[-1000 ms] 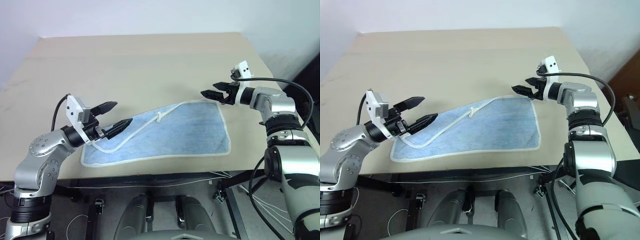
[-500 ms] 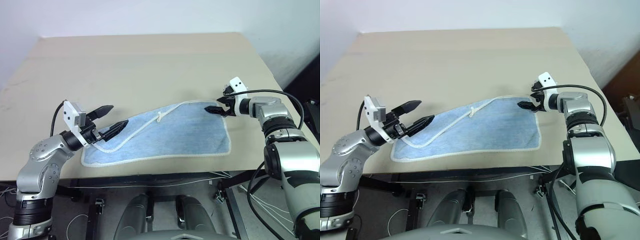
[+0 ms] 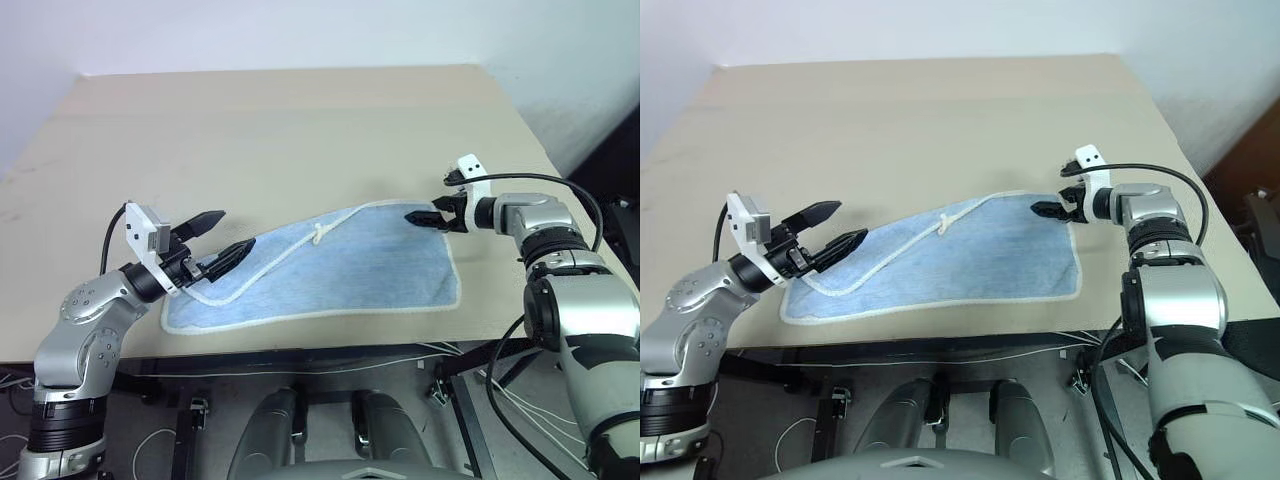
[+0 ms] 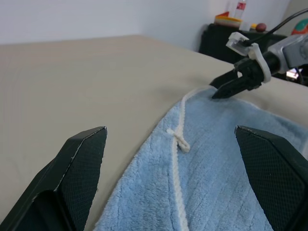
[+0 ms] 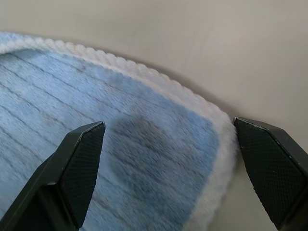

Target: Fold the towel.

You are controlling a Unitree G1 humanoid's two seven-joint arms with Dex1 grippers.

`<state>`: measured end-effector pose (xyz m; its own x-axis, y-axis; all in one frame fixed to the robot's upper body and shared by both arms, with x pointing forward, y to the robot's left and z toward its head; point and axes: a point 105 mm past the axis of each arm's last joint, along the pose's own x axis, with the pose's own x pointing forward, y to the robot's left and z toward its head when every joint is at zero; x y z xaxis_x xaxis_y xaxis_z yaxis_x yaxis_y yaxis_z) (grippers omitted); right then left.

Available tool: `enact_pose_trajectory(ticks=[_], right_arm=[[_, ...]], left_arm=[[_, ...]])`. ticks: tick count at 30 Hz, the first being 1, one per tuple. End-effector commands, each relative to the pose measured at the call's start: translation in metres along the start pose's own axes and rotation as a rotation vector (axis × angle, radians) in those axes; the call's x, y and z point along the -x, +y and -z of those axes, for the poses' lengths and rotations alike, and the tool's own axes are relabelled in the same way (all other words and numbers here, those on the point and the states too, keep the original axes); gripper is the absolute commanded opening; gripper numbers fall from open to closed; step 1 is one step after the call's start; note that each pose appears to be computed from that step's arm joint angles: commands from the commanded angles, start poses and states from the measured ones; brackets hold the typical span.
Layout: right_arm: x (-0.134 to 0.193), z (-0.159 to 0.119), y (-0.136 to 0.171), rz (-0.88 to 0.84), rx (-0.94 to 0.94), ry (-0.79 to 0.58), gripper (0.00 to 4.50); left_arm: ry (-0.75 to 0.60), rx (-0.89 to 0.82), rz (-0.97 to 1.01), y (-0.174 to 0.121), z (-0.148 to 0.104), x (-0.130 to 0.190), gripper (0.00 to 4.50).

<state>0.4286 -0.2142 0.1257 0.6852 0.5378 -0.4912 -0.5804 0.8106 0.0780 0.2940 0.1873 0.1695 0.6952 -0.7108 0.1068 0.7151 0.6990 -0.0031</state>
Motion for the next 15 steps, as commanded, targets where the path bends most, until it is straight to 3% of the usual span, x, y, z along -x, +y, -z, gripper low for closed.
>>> enact_pose_trajectory(ticks=[1, 12, 15], right_arm=[[-0.001, -0.015, 0.004, -0.014, 0.011, -0.031, 4.50], [0.009, -0.023, -0.007, 0.048, -0.067, -0.081, 0.92], [0.011, -0.027, -0.009, 0.058, -0.085, -0.105, 0.92]], left_arm=[[-0.059, -0.018, -0.007, 0.000, -0.018, 0.001, 4.47], [-0.076, -0.024, -0.033, 0.001, -0.022, 0.002, 4.50], [-0.071, -0.021, -0.035, 0.000, -0.020, 0.003, 4.50]])
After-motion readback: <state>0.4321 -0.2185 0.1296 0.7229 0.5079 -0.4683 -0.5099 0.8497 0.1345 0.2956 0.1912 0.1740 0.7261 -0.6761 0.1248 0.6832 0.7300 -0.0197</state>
